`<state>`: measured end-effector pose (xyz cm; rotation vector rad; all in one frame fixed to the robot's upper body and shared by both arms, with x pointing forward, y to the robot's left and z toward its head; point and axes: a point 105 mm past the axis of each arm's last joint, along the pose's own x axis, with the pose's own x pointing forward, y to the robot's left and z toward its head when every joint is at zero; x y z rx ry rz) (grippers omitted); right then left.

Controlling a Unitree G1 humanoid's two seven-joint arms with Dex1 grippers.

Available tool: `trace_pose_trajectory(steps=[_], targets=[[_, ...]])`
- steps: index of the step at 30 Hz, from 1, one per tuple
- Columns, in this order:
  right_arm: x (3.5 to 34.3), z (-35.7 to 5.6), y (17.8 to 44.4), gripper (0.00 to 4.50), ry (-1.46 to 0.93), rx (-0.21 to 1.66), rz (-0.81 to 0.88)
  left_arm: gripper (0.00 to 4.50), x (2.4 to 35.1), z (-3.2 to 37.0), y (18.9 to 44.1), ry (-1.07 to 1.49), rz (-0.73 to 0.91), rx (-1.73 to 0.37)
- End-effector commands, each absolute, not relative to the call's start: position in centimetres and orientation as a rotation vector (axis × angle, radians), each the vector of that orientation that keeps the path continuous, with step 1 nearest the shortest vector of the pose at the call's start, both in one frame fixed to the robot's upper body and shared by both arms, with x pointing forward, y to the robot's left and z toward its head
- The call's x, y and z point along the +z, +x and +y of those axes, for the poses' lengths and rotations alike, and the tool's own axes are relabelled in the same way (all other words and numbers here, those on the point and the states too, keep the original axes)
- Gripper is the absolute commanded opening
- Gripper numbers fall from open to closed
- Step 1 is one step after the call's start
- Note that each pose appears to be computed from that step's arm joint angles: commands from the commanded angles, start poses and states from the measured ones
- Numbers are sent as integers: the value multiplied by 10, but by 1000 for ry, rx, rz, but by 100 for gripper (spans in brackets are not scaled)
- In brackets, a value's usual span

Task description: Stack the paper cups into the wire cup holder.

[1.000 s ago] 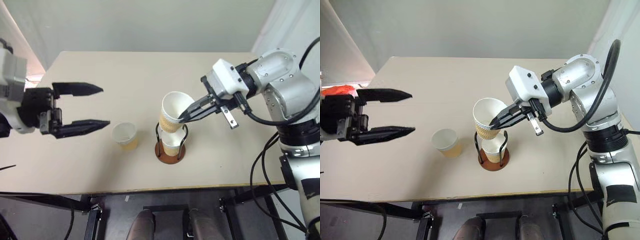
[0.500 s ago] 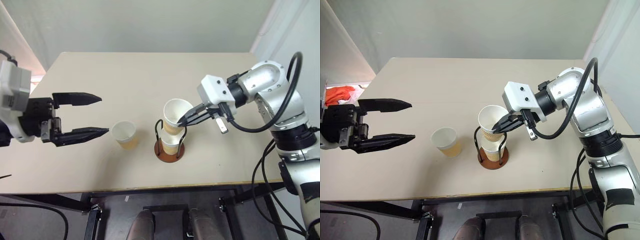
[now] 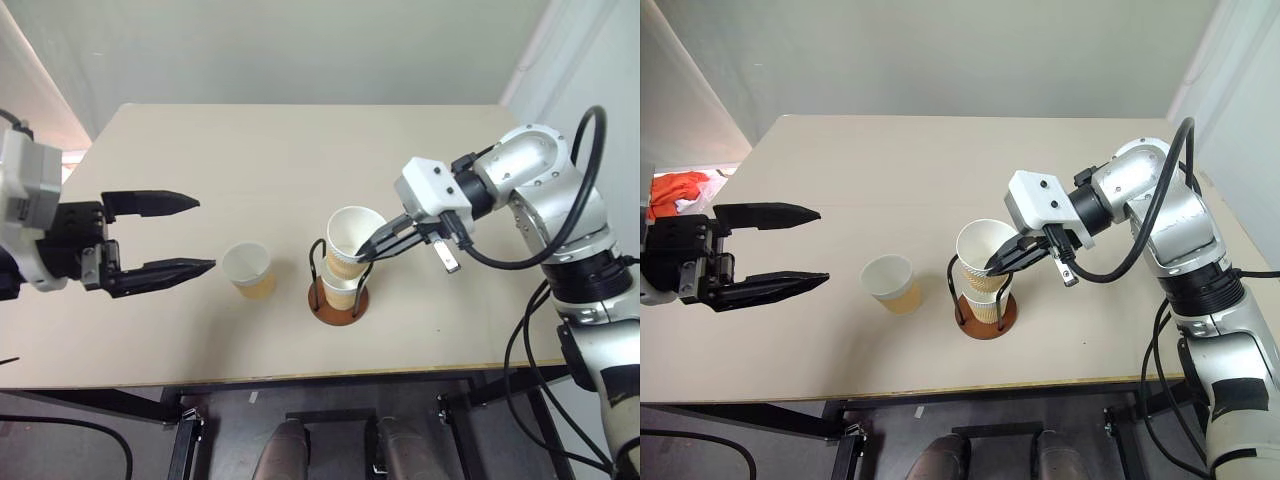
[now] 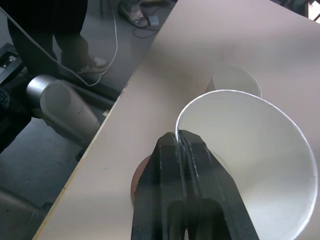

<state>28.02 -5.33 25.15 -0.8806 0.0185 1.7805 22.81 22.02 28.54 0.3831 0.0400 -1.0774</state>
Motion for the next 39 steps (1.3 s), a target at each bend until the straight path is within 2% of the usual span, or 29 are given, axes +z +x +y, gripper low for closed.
trace_pose_trajectory(steps=[1,11,15,17,22,27,36,39], targets=[[255,-54,281,91,-890,1768,8,450,296,217,224,435,-2,-1073],[269,-55,292,441,-835,1697,-37,450,290,214,228,481,59,-1138],[281,-52,297,446,-648,1651,-86,450,262,223,241,623,233,-1118],[282,-44,301,446,-524,1612,-107,450,237,220,247,690,312,-1157],[268,-32,300,446,-443,1562,-108,450,207,201,274,828,337,-1178],[269,-29,291,446,-375,1539,-119,450,187,191,294,948,378,-1193],[269,-28,286,446,-336,1499,-127,450,158,182,301,1098,439,-1266],[270,-29,285,450,-333,1489,-127,361,155,178,302,1103,428,-1287]])
